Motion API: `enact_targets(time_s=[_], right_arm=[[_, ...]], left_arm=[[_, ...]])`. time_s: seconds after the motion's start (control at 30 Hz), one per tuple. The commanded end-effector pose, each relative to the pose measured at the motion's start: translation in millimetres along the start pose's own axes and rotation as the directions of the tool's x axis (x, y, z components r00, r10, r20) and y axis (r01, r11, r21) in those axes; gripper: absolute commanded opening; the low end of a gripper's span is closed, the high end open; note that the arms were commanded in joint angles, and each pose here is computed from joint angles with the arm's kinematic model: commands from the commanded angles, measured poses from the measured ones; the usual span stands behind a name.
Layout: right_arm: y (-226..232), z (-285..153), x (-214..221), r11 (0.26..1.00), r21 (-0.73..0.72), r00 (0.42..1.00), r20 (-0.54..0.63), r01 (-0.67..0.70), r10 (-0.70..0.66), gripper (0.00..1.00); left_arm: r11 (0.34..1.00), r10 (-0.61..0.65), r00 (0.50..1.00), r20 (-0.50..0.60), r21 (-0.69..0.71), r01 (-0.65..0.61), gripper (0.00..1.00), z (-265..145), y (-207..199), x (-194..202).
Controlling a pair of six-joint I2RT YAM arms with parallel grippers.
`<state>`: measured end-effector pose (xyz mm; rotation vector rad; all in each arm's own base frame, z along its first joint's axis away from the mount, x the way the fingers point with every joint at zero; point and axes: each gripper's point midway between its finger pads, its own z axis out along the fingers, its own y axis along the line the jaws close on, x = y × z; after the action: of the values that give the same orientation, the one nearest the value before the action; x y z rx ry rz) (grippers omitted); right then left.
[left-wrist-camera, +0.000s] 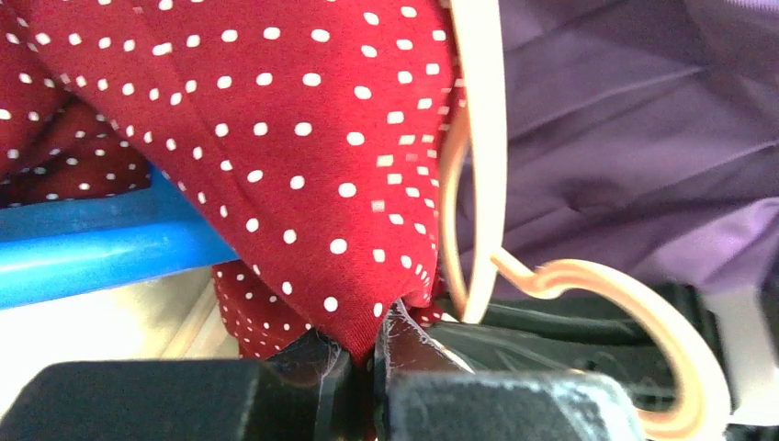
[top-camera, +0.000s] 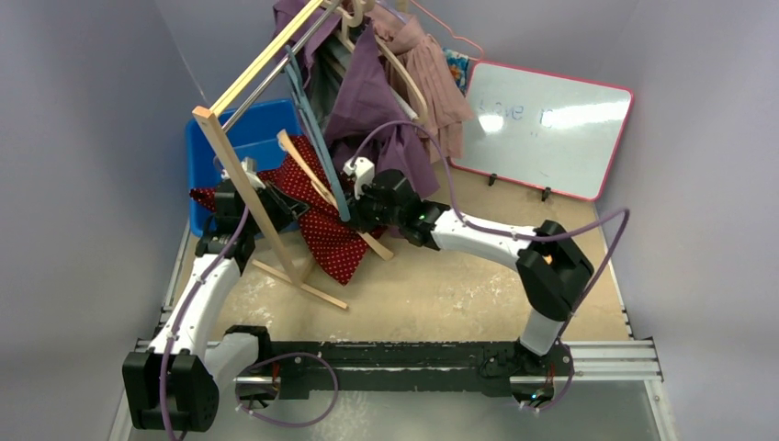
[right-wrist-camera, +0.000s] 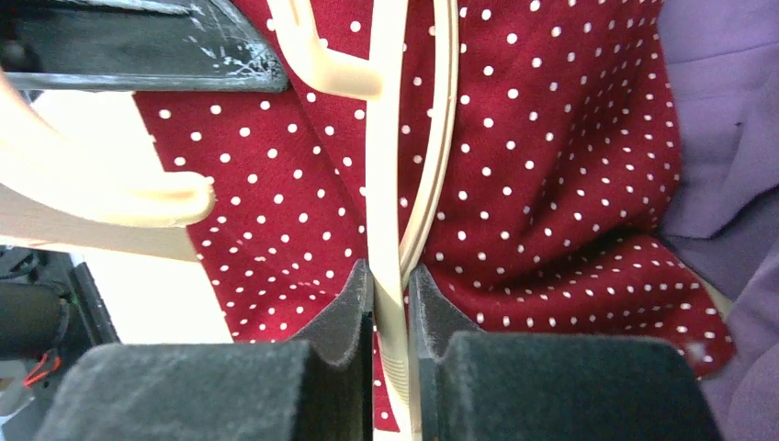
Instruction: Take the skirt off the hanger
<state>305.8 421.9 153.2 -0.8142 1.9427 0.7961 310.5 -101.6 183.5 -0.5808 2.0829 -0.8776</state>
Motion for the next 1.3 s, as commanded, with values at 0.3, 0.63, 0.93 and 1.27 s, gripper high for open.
enact_targets(time_s=[0.3,0.63,0.93,1.27], right_arm=[[-26.9,-58.4,-53.0,0.968,0.218,0.984,0.152,-0.126,0.094,0.0],[-58.3,-63.4,-33.5,0.929,0.325,0.982,0.114,-0.178,0.148,0.0],[-52.2,-74.4,-36.1,0.947,0.28,0.982,0.149,-0.157,0.119,0.0],[-40.7,-78.6,-43.2,0.968,0.218,0.982,0.167,-0.126,0.09,0.0]], left_arm=[[0.964,0.205,0.914,0.35,-0.232,-0.127,0.0,-74.0,-5.5,-74.5],[0.885,0.274,0.735,0.621,-0.462,0.061,0.0,-168.4,12.6,-123.1],[0.854,0.272,0.605,0.748,-0.478,0.206,0.0,-218.5,15.7,-139.5],[0.93,0.169,0.554,0.815,-0.318,0.185,0.0,-221.0,-53.4,-187.5]])
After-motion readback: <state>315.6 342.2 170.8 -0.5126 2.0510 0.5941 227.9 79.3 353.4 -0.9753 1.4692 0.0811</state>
